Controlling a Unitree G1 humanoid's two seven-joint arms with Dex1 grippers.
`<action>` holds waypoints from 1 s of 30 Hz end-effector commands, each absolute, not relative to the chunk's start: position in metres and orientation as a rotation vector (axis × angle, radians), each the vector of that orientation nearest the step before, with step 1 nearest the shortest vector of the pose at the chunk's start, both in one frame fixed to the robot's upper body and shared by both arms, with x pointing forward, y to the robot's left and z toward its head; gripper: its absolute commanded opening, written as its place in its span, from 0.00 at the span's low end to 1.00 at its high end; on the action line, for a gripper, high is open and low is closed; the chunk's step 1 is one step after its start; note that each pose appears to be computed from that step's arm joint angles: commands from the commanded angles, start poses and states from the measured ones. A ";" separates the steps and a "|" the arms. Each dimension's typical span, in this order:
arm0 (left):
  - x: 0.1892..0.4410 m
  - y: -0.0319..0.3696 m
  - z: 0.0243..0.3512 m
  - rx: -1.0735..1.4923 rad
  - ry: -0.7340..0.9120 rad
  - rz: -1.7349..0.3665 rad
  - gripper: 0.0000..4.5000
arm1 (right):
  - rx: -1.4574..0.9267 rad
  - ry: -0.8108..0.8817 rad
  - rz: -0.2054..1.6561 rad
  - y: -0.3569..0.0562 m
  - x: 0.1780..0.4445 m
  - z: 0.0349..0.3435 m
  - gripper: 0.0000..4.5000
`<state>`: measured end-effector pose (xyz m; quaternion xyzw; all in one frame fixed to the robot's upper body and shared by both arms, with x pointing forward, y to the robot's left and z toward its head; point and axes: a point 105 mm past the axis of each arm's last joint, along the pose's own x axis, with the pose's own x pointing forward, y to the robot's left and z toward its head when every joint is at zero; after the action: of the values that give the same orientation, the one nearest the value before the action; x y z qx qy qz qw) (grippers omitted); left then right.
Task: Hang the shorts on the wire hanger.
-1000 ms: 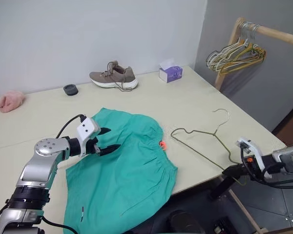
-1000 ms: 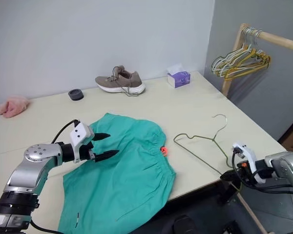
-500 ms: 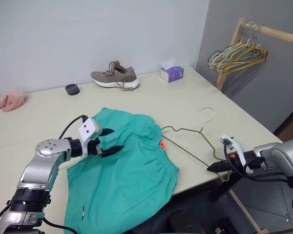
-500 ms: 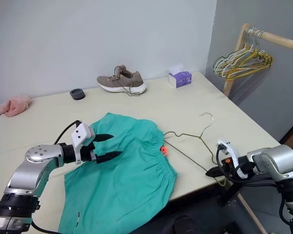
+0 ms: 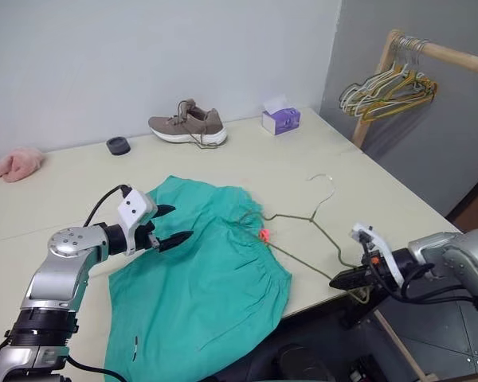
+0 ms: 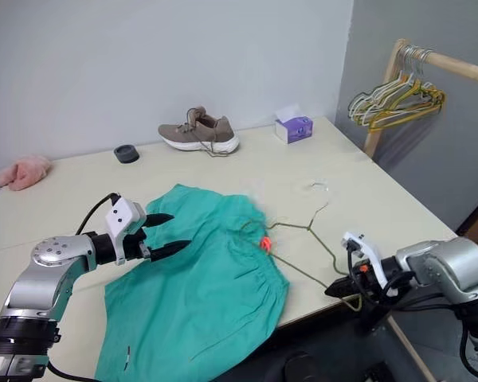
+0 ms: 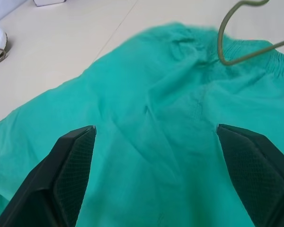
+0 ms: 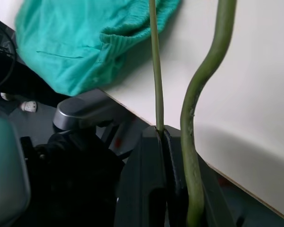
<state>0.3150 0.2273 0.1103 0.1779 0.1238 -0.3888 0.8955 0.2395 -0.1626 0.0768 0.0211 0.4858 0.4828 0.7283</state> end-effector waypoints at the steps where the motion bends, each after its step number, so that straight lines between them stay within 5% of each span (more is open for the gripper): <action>1: 0.318 0.235 0.126 0.413 0.214 -0.774 0.96 | -0.021 1.020 1.028 -0.165 0.251 0.079 0.00; 15: 0.293 0.214 0.122 0.337 0.249 -0.953 0.96 | 0.155 1.034 0.885 -0.205 0.244 0.087 0.00; 30: 0.302 0.213 0.127 0.347 0.228 -0.932 0.96 | 0.219 1.092 0.805 -0.216 0.231 0.075 0.00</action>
<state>0.2983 0.2120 0.1147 0.1551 0.1312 -0.4493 0.8700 0.2281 -0.2159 0.0640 0.1019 0.5214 0.3640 0.7650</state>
